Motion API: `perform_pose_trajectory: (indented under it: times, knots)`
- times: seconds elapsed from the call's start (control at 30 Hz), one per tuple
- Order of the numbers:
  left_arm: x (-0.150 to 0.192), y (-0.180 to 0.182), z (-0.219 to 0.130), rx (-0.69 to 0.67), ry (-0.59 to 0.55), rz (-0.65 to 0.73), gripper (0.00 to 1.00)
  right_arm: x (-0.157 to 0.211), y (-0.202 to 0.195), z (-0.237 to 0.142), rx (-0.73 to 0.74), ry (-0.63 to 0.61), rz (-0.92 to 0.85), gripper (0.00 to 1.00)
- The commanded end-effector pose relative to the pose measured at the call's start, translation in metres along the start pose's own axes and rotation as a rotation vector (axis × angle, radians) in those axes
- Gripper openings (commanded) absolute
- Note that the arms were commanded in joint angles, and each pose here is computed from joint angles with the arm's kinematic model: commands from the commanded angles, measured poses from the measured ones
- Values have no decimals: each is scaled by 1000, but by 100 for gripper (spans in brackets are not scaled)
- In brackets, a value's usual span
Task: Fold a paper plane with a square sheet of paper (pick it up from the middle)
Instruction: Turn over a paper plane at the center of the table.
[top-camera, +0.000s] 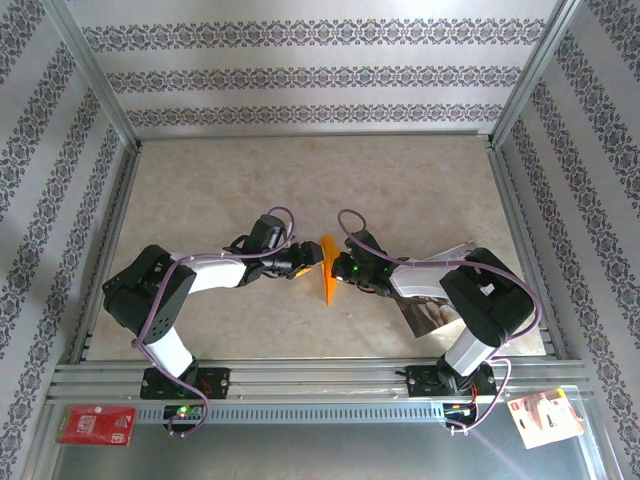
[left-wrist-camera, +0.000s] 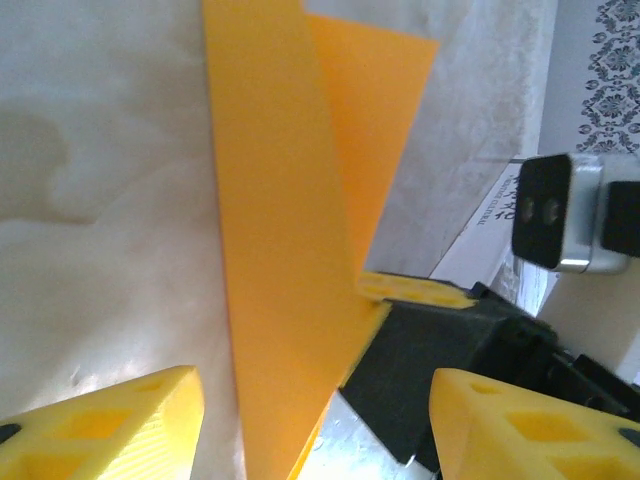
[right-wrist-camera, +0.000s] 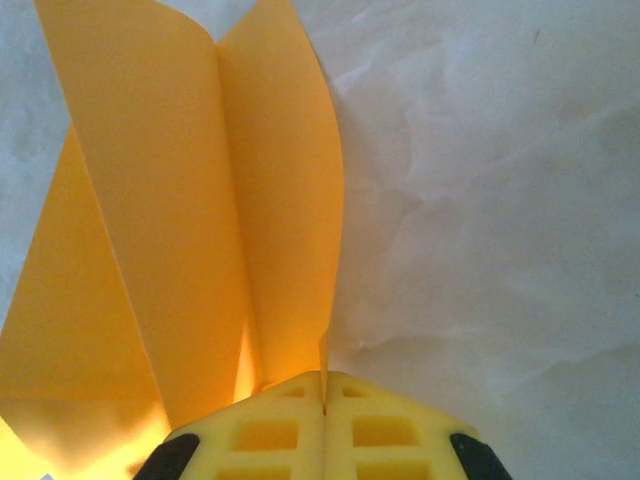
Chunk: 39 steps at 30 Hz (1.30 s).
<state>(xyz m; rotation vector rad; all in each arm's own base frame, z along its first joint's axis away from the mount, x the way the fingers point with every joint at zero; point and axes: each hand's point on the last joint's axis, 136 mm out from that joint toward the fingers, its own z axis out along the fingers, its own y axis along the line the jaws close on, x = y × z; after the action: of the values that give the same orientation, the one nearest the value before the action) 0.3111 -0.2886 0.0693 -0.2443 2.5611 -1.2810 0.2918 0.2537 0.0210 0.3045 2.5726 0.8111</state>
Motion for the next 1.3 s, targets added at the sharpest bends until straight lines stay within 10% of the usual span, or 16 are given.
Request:
perform_pose_trajectory:
  times: [0.0, 0.5, 1.27]
  knots:
    - [1, 4, 9, -39, 28, 32, 57, -4, 1, 0, -16, -7, 17, 0]
    - [-7, 24, 16, -79, 15, 11, 10, -13, -4, -5, 1, -49, 38, 0]
    - [-20, 44, 11, -113, -19, 0, 1, -17, -24, -13, 67, -139, 89, 0]
